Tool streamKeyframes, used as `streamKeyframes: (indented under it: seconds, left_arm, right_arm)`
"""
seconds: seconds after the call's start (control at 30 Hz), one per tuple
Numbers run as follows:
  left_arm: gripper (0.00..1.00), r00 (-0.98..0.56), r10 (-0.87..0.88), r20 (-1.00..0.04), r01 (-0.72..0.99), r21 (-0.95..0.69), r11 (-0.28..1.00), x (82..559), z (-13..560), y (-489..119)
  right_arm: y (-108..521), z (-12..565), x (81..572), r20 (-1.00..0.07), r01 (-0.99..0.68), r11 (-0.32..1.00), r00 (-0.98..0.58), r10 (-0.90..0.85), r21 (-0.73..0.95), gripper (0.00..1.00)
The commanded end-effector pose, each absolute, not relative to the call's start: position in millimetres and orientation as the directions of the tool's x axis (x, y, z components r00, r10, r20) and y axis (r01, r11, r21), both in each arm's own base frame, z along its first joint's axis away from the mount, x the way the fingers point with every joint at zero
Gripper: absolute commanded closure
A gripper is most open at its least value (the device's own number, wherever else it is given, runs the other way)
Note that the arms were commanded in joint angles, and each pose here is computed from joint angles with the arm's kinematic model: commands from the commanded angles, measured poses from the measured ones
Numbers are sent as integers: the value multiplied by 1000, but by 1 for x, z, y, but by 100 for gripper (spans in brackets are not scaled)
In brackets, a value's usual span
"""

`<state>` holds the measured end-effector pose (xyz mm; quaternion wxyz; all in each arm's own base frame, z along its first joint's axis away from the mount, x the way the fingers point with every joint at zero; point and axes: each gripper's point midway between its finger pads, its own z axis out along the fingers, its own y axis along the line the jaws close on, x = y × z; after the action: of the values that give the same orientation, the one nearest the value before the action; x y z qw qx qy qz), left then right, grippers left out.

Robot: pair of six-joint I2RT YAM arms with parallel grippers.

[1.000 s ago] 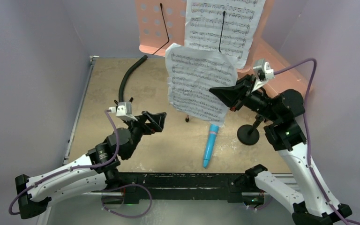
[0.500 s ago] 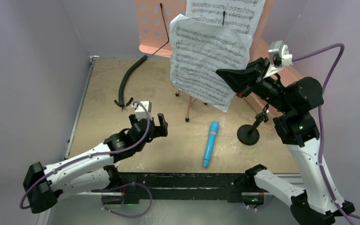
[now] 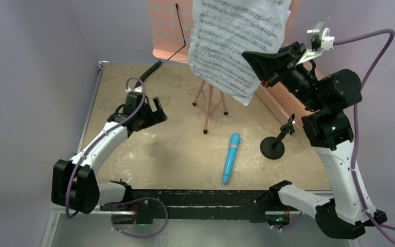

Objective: Set up the instrument practice props

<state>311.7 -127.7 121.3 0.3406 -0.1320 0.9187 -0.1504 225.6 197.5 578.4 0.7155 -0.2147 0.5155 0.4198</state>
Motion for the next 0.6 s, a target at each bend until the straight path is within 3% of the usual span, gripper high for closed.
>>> streamKeyframes:
  seconds: [0.0,0.23,0.57]
  left_arm:
    - [1,-704,-427,-567,-119,-498,859,340,170,-113]
    - [3,-467,-526,-711,-151,-522,839,391,287,-59]
    - [13,-198,-539,-818,-3,-550,835,408,455,-54]
  right_arm:
    - [187,612,235,-883,-781,601,150,444,170,100]
    - [192,628,252,-874,-771,597,112,473,224,100]
    - [189,645,261,-862,-747,614,112,494,255,100]
